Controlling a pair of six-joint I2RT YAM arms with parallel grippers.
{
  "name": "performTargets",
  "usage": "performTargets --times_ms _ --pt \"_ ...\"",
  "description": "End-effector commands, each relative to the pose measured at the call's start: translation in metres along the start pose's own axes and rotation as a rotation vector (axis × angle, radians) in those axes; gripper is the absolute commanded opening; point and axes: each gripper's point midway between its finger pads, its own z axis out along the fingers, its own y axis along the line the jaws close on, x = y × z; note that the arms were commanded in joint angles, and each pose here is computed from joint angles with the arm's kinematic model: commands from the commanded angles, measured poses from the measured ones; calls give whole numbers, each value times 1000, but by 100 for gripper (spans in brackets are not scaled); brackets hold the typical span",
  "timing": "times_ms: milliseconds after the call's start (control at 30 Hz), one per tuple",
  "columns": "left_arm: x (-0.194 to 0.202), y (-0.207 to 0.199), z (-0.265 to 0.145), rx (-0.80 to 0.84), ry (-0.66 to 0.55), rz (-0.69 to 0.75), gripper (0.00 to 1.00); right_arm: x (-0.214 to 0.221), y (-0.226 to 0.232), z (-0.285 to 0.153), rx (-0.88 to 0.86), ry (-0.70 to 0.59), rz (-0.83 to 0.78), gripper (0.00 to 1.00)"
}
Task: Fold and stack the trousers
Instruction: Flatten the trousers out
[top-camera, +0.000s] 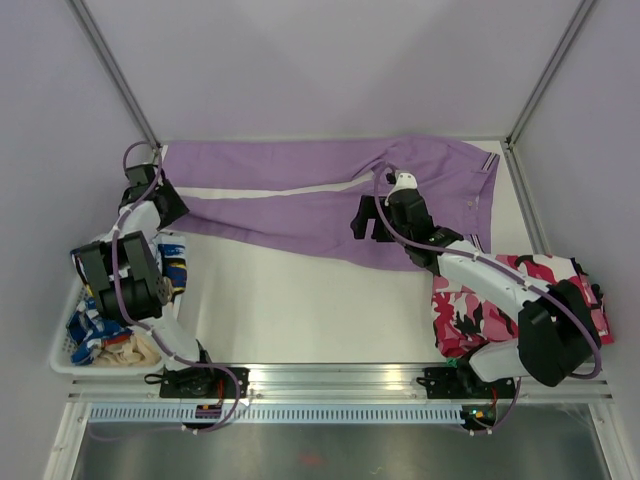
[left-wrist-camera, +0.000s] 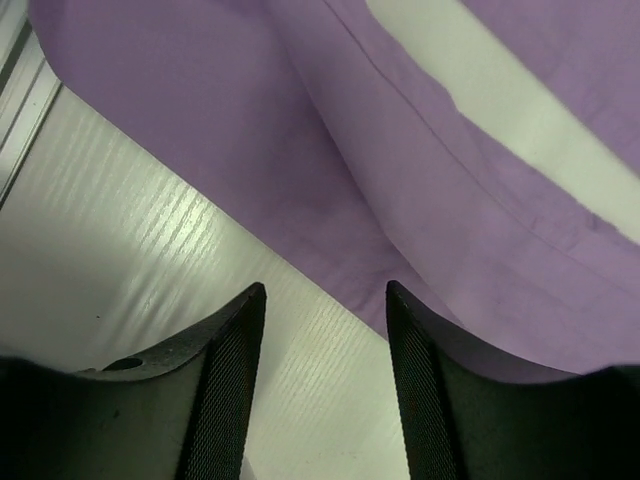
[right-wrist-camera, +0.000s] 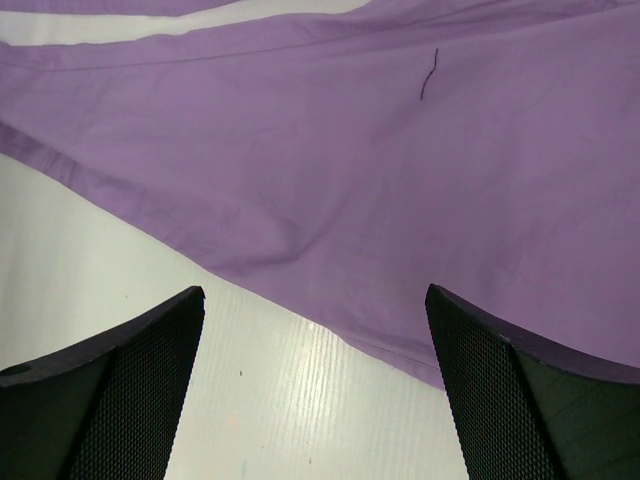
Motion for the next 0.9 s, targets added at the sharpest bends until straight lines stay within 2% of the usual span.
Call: performTargets --times_ms 0,167,300,367,400,433,500,533,567,867 --pt "31 43 -20 -122 53 -149 57 -14 7 -5 -26 -61 20 98" --pt "36 57 -28 -151 48 -190 54 -6 7 3 -29 -28 14 98" --pt "48 59 -17 -147 92 -207 54 -7 8 5 -36 -43 25 98" --pt "49 53 -8 -113 103 -221 50 -5 7 6 -34 -40 24 98" --pt "44 50 -5 -100 98 -228 48 -4 7 6 -32 -37 22 98" --pt "42 47 -3 -85 96 -234 34 -3 6 7 -31 -34 19 98" --pt "36 36 3 -33 100 -249 26 -2 4 9 -20 -33 19 98" --pt "35 33 5 -16 104 -251 19 -3 4 9 -20 -35 16 98" --pt "34 29 6 1 105 -250 17 -3 4 9 -18 -36 17 98" --pt "37 13 23 85 158 -236 17 3 3 21 -13 -18 23 98"
